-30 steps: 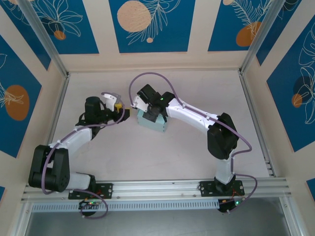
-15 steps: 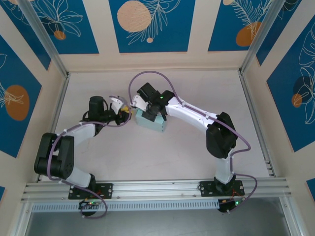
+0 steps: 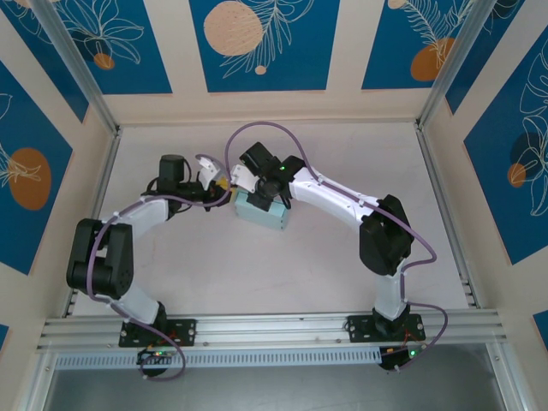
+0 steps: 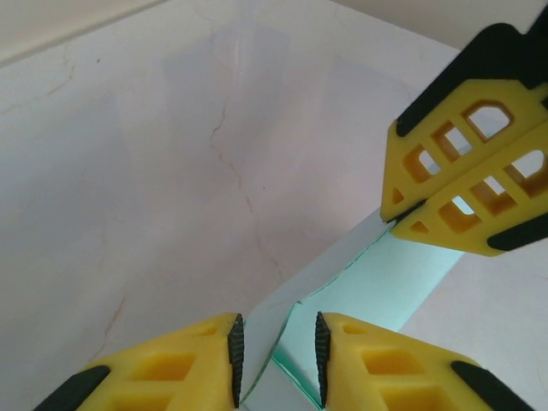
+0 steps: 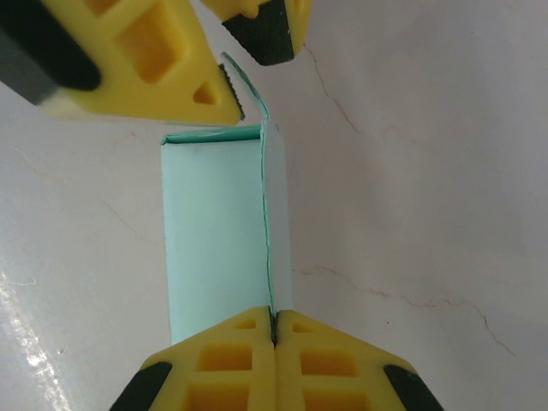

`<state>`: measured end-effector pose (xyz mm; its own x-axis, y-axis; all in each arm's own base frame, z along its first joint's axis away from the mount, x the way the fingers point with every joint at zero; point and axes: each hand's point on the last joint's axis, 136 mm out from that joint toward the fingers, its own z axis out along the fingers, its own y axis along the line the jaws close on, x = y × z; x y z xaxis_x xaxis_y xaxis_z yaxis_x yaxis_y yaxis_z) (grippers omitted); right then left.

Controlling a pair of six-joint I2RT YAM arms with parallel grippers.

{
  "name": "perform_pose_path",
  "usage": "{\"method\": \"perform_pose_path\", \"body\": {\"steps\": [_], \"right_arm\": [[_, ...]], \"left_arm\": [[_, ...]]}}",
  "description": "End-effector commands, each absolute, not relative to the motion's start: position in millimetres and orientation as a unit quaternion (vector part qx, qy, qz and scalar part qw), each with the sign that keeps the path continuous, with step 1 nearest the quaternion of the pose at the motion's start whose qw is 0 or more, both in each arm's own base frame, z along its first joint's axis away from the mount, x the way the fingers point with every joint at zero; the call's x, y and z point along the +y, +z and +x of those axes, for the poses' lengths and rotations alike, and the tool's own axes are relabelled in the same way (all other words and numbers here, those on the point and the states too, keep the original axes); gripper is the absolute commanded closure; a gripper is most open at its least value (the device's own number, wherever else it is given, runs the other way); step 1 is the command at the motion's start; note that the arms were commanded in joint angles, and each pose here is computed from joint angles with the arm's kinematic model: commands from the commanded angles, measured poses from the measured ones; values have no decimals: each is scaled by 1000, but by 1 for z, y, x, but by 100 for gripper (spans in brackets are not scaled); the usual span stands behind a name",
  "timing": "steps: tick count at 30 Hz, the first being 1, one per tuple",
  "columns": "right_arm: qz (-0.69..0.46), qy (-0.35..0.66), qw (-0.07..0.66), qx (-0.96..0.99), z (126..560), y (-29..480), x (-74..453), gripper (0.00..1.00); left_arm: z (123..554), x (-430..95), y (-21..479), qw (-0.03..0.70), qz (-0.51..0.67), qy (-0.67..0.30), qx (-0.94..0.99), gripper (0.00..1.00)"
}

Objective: Fold the paper box

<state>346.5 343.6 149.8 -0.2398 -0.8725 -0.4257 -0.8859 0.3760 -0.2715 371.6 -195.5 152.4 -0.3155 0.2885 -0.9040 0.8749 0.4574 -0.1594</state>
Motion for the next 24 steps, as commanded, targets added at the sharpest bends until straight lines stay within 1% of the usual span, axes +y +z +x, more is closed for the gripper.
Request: {"method": "perform_pose_path", "body": {"steps": [1, 4, 9, 13, 16, 22, 23, 24], "right_arm": [[-568, 32, 243, 786, 341, 143, 347, 95], [-568, 33, 241, 786, 341, 143, 347, 95], [-568, 40, 240, 786, 340, 143, 347, 95], [-569, 47, 237, 786, 338, 142, 348, 95], [-569, 47, 238, 786, 339, 142, 348, 95], [-565, 58, 238, 788, 339, 143, 348, 95], [-564, 62, 237, 788, 339, 143, 348, 95], [-563, 66, 237, 789, 339, 144, 347, 95]], "left_arm": [[367, -195, 152, 408, 399, -360, 738, 72], [367, -195, 150, 401, 397, -359, 743, 72], [367, -195, 144, 368, 402, -358, 758, 74], [370, -195, 144, 373, 401, -354, 758, 75], [368, -197, 144, 369, 404, -357, 757, 77], [365, -199, 143, 364, 405, -357, 759, 78], [366, -198, 142, 364, 405, -354, 761, 83], [367, -196, 141, 364, 403, -347, 764, 85]]}}
